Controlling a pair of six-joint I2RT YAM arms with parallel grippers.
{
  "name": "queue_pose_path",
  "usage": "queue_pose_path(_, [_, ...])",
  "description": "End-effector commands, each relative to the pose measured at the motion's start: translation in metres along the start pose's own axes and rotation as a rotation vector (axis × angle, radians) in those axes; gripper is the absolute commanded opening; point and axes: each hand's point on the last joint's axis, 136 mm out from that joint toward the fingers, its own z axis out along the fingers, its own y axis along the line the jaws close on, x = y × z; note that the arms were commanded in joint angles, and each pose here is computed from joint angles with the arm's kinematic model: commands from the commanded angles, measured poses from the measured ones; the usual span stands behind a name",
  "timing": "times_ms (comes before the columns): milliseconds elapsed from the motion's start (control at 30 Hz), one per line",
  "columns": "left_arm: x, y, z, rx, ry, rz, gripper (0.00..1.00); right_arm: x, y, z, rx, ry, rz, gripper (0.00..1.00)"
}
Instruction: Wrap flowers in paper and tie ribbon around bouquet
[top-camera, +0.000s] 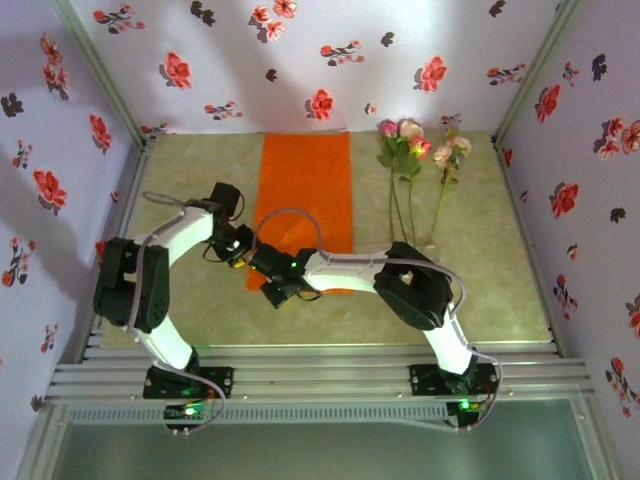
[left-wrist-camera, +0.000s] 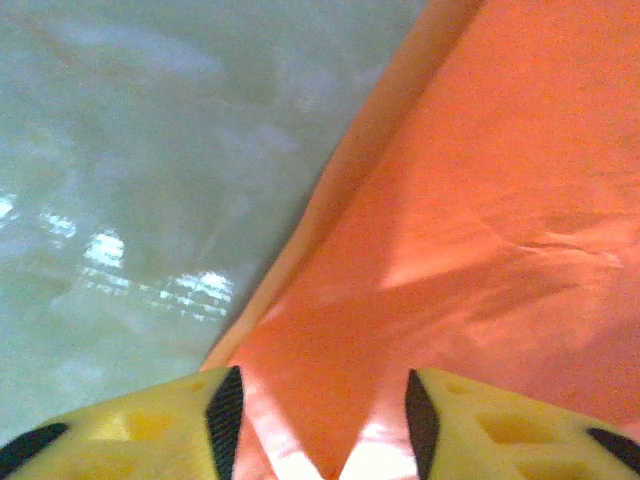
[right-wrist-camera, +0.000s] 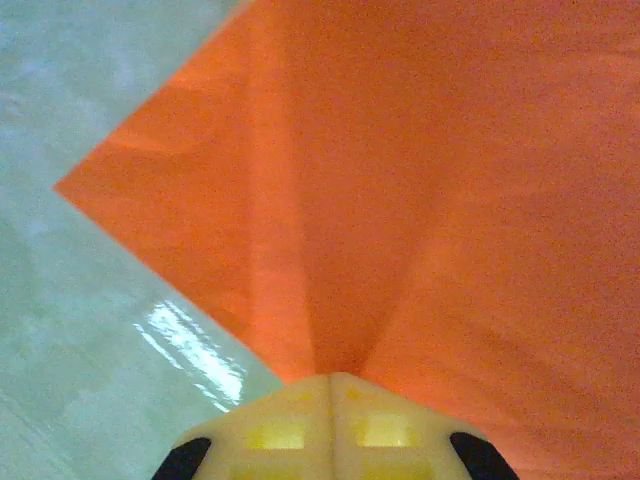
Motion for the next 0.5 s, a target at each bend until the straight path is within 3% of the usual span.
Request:
queue_pose_path(0, [0.01, 0.007, -0.023, -0.021, -0.006, -0.034, 0.54, -0.014, 0.006, -0.02, -0.13, -0.04, 0.09, 0.0])
queue_pose_path(200, [0.046, 0.018, -0.013, 0.045, 0.097, -0.122, 0.56, -0.014, 0.0, -0.018, -0.209, -0.021, 0.173, 0.0])
queue_pose_path(467, [0.063, 0.038, -0.001, 0.041, 0.118, -0.158, 0.56, -0.005, -0.039, -0.01, -0.144, 0.006, 0.325, 0.0])
